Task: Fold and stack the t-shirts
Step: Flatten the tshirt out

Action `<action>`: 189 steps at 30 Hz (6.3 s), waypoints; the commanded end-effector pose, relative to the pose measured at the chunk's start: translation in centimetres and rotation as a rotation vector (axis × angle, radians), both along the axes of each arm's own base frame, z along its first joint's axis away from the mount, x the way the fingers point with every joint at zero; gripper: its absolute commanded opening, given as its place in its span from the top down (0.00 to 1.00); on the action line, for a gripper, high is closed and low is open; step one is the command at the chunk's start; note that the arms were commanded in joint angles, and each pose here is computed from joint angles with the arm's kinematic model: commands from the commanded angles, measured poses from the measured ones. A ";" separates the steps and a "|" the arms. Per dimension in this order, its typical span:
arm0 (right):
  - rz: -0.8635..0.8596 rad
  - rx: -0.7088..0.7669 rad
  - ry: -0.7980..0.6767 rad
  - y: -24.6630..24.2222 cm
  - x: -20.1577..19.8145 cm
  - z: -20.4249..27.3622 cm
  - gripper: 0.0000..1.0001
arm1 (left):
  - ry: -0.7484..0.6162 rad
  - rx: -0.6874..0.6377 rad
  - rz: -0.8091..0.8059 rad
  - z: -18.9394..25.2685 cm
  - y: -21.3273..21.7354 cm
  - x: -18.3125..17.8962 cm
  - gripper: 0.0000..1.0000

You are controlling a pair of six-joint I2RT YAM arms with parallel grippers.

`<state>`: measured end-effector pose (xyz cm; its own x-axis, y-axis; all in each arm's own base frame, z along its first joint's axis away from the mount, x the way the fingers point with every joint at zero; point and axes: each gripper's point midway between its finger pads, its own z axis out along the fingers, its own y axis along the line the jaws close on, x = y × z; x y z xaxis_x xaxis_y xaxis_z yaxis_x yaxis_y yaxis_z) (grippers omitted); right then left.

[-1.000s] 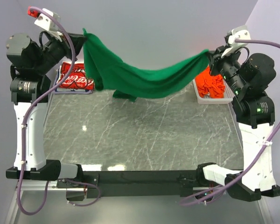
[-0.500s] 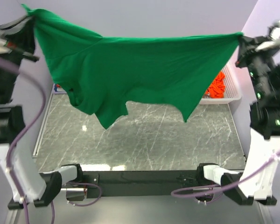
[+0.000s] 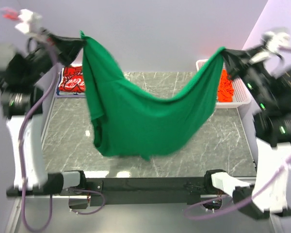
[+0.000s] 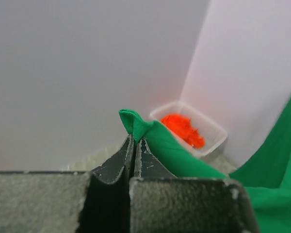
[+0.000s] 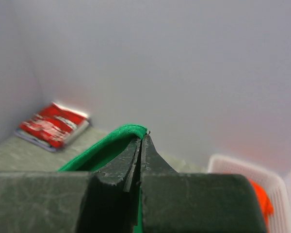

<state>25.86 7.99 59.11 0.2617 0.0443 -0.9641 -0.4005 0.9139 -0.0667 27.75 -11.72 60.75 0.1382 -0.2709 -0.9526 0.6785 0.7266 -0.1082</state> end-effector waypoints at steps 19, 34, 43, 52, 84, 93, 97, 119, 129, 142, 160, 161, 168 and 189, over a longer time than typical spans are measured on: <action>-0.248 -0.104 -0.052 -4.8 -2.7 0.7 1.00 | -0.241 0.097 0.453 3.8 6.5 -5.9 0.99; -0.328 -0.094 -0.142 -6.2 -6.6 2.3 1.00 | -0.354 0.063 0.458 7.4 6.2 -11.4 0.99; -0.302 -0.156 0.013 -5.6 2.5 -3.7 1.00 | -0.169 0.125 0.388 0.9 5.6 -1.9 0.99; -0.301 -0.144 0.132 -5.3 14.9 -7.6 1.00 | -0.101 0.146 0.320 -3.3 5.2 11.4 0.99; -0.263 -0.172 0.264 -4.2 33.9 -22.7 1.00 | -0.065 0.248 0.335 -23.0 8.6 29.0 0.99; -0.193 -0.276 0.409 -3.8 28.8 -26.3 1.00 | 0.107 0.411 0.223 -28.5 8.6 24.6 0.99; -0.178 -0.343 0.441 -4.1 25.2 -26.3 1.00 | 0.127 0.509 0.111 -27.8 7.3 19.1 0.99; 0.222 -0.980 0.825 -5.9 0.7 -50.0 0.84 | 0.501 1.193 -0.588 -52.2 7.6 -12.0 0.60; 0.202 -1.014 0.792 -6.4 0.2 -47.0 0.31 | 0.503 1.156 -0.495 -49.6 7.4 -10.9 0.47; 0.208 -0.566 1.290 -3.2 5.4 -50.3 0.62 | 0.799 0.829 -0.428 -51.8 -0.2 -2.1 0.47; 0.169 -0.538 1.389 -3.4 6.2 -52.9 0.66 | 0.908 0.874 -0.586 -56.1 -4.6 -3.3 0.49; 0.170 -0.538 1.391 -3.4 6.1 -53.0 0.66 | 0.897 0.882 -0.606 -55.9 -4.9 -3.8 0.51; 0.164 -0.552 1.393 -3.6 6.5 -52.9 0.67 | 0.799 1.000 -0.801 -54.8 -6.9 -8.9 0.72; 0.072 -0.669 1.422 -2.0 7.9 -55.0 0.71 | 0.665 1.127 -0.073 -53.0 3.3 6.1 0.55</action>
